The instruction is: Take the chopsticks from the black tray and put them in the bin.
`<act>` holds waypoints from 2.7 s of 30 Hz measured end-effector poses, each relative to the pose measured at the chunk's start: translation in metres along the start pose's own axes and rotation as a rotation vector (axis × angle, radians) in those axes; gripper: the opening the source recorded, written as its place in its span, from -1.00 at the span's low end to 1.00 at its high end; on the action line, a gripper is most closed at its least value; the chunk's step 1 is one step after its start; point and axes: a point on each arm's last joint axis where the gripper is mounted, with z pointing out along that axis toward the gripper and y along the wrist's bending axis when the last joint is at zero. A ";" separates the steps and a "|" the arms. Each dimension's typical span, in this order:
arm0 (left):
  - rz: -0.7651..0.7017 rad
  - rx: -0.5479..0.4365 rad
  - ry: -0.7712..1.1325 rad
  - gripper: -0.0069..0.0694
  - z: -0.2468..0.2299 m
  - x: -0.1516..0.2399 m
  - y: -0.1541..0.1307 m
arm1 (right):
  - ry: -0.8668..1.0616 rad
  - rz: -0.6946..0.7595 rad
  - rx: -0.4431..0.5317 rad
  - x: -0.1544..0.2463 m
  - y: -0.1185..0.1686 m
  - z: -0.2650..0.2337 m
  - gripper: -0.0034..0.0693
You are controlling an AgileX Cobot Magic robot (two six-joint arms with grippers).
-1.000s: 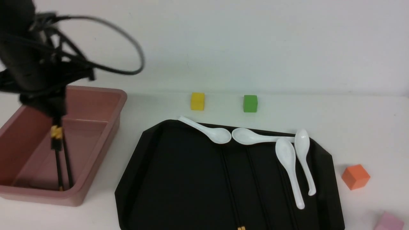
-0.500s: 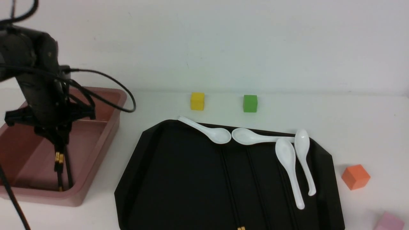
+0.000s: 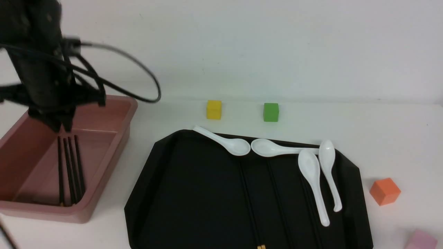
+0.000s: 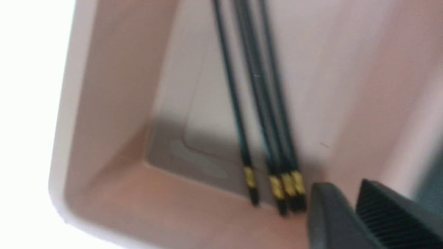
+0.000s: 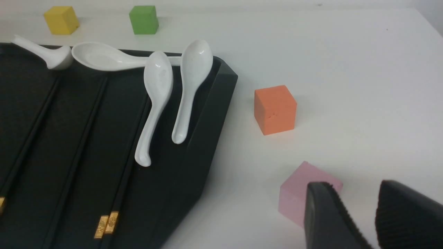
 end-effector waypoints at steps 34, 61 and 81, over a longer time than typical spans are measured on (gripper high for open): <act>-0.186 0.646 -0.795 -0.85 -0.057 0.296 0.071 | 0.000 0.000 0.000 0.000 0.000 0.000 -0.25; -0.216 0.477 -0.883 -0.85 0.035 0.327 0.071 | 0.000 0.000 0.000 0.000 0.000 0.000 -0.25; -0.195 0.418 -0.839 -0.83 0.044 0.331 0.072 | 0.000 0.000 0.000 0.000 0.000 0.000 -0.25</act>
